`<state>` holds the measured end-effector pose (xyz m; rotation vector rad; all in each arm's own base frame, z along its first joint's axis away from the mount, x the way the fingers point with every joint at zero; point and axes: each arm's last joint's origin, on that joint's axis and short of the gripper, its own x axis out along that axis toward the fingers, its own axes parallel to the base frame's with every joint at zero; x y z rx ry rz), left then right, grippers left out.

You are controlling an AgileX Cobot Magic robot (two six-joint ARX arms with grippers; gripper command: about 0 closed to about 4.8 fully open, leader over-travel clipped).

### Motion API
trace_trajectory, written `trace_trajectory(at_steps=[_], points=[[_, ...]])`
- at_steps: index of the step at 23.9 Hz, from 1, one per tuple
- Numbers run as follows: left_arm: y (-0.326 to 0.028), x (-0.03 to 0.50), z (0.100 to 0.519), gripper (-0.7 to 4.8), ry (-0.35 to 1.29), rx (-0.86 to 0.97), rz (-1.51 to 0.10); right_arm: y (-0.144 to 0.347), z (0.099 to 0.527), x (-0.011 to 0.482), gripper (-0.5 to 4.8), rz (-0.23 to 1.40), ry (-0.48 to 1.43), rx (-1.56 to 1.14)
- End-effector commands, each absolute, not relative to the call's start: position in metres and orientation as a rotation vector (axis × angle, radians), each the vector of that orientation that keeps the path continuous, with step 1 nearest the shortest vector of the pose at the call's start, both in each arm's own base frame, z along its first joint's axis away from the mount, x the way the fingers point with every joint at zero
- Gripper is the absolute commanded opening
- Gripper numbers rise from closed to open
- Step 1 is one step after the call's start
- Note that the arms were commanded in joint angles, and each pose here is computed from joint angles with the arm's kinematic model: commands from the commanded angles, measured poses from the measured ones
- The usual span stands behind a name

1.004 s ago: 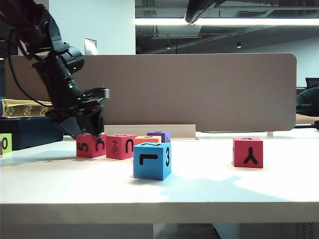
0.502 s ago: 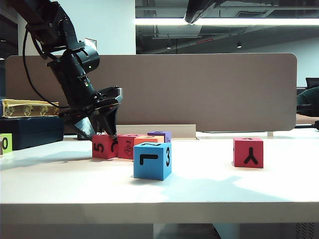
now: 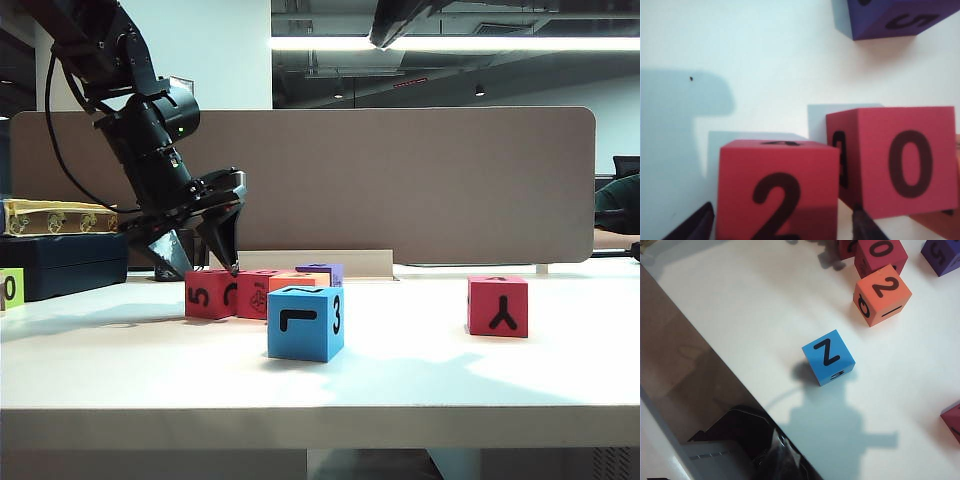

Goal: Select the appropriate blocks from the scattered letter blocks on the table and arrange them in a row to spell out "2024".

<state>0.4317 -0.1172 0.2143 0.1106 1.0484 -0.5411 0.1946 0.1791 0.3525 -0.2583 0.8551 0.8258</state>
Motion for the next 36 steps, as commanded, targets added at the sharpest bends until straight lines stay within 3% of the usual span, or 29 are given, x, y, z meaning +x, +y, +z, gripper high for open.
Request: trace_trajectory(at_steps=[1, 12, 19, 20, 21, 36], points=[[-0.118, 0.432, 0.23, 3.51, 1.004, 0.109, -0.546, 0.181, 0.353, 0.196, -0.05, 0.828, 0.843, -0.258], [-0.118, 0.434, 0.321, 3.48, 0.86, 0.119, -0.542, 0.176, 0.347, 0.21, -0.05, 0.712, 0.843, -0.278], [-0.122, 0.422, 0.356, 1.27, 0.839, 0.03, -0.726, 0.149, 0.345, 0.236, -0.05, 0.588, 0.847, -0.218], [-0.125, 0.419, 0.359, 0.56, 0.839, 0.011, -0.772, 0.139, 0.341, 0.246, -0.05, 0.543, 0.861, -0.2], [-0.128, 0.416, 0.361, 0.24, 0.846, 0.008, -0.79, 0.133, 0.335, 0.256, -0.05, 0.509, 0.886, -0.189], [-0.136, 0.369, 0.403, -0.06, 0.807, 0.086, -0.859, 0.121, 0.274, 0.313, -0.04, 0.362, 1.081, -0.117]])
